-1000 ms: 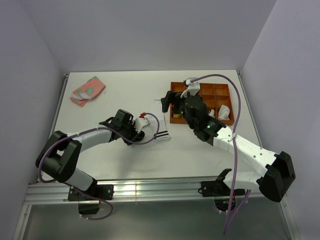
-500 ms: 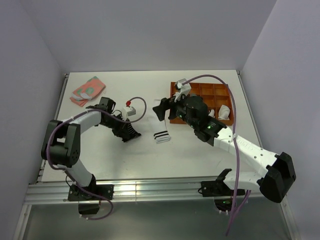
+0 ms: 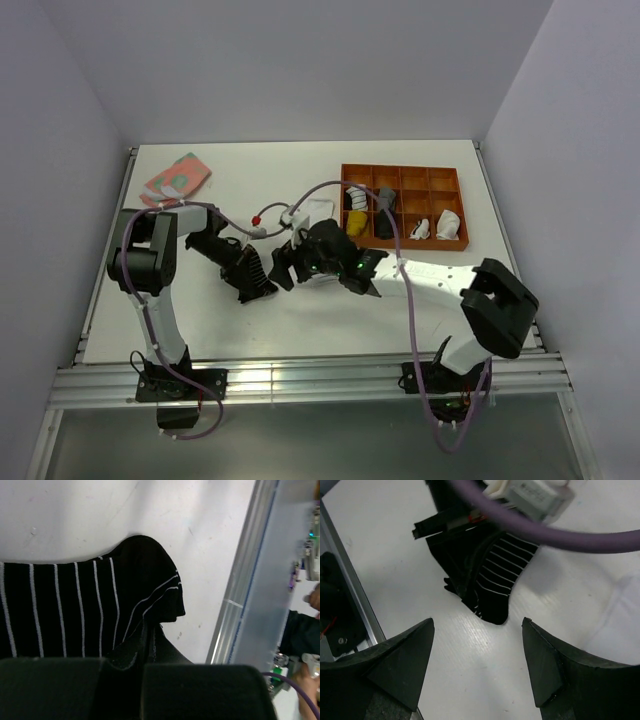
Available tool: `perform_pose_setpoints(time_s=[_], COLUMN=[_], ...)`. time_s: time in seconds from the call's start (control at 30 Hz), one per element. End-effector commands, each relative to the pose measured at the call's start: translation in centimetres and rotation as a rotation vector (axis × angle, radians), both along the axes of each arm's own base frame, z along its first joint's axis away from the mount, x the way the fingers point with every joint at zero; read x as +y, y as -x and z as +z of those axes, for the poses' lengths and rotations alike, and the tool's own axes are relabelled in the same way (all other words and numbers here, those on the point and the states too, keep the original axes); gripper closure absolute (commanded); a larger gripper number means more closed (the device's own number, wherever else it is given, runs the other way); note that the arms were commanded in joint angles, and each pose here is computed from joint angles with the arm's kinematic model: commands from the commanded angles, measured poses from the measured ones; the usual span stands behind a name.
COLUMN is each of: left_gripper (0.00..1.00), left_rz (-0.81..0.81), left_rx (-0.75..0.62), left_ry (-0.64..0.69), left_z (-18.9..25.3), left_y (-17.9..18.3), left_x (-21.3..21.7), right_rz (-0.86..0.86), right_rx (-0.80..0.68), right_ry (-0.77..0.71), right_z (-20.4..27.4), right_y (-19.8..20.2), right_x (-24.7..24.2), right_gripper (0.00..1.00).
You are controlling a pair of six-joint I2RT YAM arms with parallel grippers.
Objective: Roll the socks
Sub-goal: Roll the sock at the center of the board.
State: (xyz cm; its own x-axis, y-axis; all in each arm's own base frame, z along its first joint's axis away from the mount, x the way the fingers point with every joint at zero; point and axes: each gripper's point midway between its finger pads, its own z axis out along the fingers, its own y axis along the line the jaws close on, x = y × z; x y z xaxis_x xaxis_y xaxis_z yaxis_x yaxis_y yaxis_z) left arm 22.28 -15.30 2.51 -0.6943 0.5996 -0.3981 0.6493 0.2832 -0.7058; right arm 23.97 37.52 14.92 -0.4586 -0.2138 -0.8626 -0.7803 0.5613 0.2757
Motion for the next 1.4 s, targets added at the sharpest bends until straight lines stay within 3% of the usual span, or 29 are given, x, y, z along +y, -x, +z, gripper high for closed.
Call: perform_pose_setpoints(time_s=[0.0, 0.37, 0.87, 1.37], left_gripper=[0.99, 1.00, 1.00, 1.00], left_rz=[-0.034, -0.014, 0.000, 0.007], left_rx=[0.052, 0.082, 0.093, 0.096], left_ry=[0.081, 0.052, 0.035, 0.035], left_z=[1.5, 0.6, 0.3, 0.3], left_y=[0.6, 0.4, 0.4, 0.2], left_x=[-0.2, 0.0, 0.1, 0.0], right_rz=[0.085, 0.152, 0.132, 0.156], right_rx=[-0.067, -0.046, -0.069, -0.041], right_ry=[-0.053, 0.051, 0.086, 0.148], right_z=[0.8, -5.1, -6.9, -9.7], right_y=[0.9, 2.6, 1.0, 1.3], right_x=[2.6, 6.1, 7.6, 7.2], right_gripper=[0.23, 0.31, 0.36, 0.50])
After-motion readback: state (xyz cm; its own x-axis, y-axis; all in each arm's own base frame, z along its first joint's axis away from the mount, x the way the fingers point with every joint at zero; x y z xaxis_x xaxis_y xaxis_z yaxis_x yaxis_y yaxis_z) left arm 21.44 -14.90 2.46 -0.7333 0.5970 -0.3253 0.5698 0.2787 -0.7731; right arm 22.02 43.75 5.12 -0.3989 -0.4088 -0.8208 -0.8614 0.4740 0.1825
